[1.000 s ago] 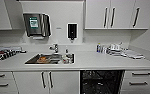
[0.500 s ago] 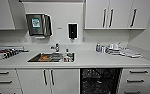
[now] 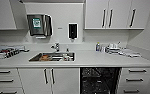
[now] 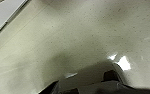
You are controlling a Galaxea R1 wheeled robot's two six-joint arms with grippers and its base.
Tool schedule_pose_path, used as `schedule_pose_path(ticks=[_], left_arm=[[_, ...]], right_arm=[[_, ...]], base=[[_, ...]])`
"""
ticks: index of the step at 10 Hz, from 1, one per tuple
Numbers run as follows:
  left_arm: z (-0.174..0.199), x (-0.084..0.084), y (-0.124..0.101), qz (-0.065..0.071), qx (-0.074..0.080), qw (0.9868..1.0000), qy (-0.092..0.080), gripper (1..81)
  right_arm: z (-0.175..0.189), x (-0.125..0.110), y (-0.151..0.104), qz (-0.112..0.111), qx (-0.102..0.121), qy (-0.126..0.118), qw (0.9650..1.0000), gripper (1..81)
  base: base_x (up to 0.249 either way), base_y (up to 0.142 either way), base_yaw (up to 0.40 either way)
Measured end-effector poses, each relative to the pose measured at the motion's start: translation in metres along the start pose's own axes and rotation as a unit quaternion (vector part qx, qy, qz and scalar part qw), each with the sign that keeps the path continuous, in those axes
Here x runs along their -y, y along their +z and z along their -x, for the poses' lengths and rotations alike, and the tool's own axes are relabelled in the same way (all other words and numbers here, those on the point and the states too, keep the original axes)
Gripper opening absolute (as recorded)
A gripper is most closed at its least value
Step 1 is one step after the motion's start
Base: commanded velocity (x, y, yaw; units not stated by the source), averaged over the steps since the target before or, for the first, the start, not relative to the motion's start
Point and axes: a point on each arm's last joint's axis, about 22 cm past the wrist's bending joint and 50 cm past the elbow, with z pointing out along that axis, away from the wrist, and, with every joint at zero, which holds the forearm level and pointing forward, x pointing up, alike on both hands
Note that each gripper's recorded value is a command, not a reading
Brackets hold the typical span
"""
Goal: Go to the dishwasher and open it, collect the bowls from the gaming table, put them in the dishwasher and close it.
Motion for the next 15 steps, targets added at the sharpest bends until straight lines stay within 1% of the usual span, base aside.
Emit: schedule_pose_path(ticks=[1, 2, 3, 4, 5, 6, 7, 8, 9, 10, 11, 12, 14, 15], left_arm=[[0.007, -0.003, 0.002, 0.001, 0.011, 0.9999, -0.004, 81.1], [0.022, -0.010, 0.003, 0.002, 0.029, 0.9994, -0.019, 81.1], [0.037, -0.019, 0.002, 0.006, 0.041, 0.9988, -0.026, 81.1], [0.056, -0.029, 0.000, 0.010, 0.052, 0.9979, -0.036, 81.1], [0.076, -0.042, 0.000, 0.015, 0.064, 0.9968, -0.045, 81.1], [0.094, -0.063, 0.006, 0.025, 0.073, 0.9955, -0.055, 81.1], [0.112, -0.088, 0.012, 0.036, 0.080, 0.9939, -0.066, 81.1], [0.129, -0.106, 0.016, 0.042, 0.089, 0.9923, -0.075, 81.1], [0.147, -0.113, 0.016, 0.037, 0.099, 0.9903, -0.089, 81.1], [0.166, -0.116, 0.012, 0.030, 0.112, 0.9880, -0.102, 81.1], [0.184, -0.120, 0.007, 0.022, 0.125, 0.9851, -0.116, 81.1], [0.198, -0.124, 0.006, 0.015, 0.134, 0.9824, -0.130, 81.1], [0.214, -0.123, 0.009, -0.004, 0.143, 0.9783, -0.150, 81.1], [0.222, -0.121, 0.009, -0.015, 0.148, 0.9760, -0.159, 81.1]], right_arm=[[0.006, -0.001, 0.006, -0.005, -0.002, -0.014, 0.9999, 81.1], [0.020, -0.009, 0.018, -0.011, -0.005, -0.025, 0.9996, 81.1], [0.034, -0.019, 0.028, -0.014, -0.009, -0.035, 0.9993, 81.1], [0.046, -0.031, 0.039, -0.016, -0.018, -0.045, 0.9987, 81.1], [0.050, -0.040, 0.049, -0.012, -0.027, -0.055, 0.9981, 81.1], [0.049, -0.044, 0.058, -0.010, -0.039, -0.067, 0.9969, 81.1], [0.050, -0.046, 0.071, -0.009, -0.052, -0.080, 0.9954, 81.1], [0.065, -0.048, 0.086, -0.008, -0.052, -0.086, 0.9949, 81.1], [0.081, -0.051, 0.101, -0.006, -0.048, -0.090, 0.9947, 81.1], [0.093, -0.054, 0.112, -0.001, -0.045, -0.094, 0.9946, 81.1], [0.097, -0.057, 0.120, 0.004, -0.049, -0.100, 0.9938, 81.1], [0.101, -0.060, 0.128, 0.010, -0.051, -0.105, 0.9931, 81.1], [0.115, -0.066, 0.144, 0.022, -0.055, -0.115, 0.9916, 81.1], [0.126, -0.067, 0.154, 0.025, -0.057, -0.120, 0.9908, 81.1]], base=[[0.000, 0.000, 0.000], [0.000, 0.000, 0.000], [0.000, 0.000, 0.000], [0.000, 0.000, 0.000], [0.000, 0.000, 0.000], [0.000, 0.000, 0.000], [0.000, 0.000, 0.000], [0.000, 0.000, 0.000], [0.000, 0.000, 0.000], [0.000, 0.000, 0.000], [0.000, 0.000, 0.000], [0.000, 0.000, 0.000], [0.000, 0.000, 0.000], [0.000, 0.000, 0.000]])
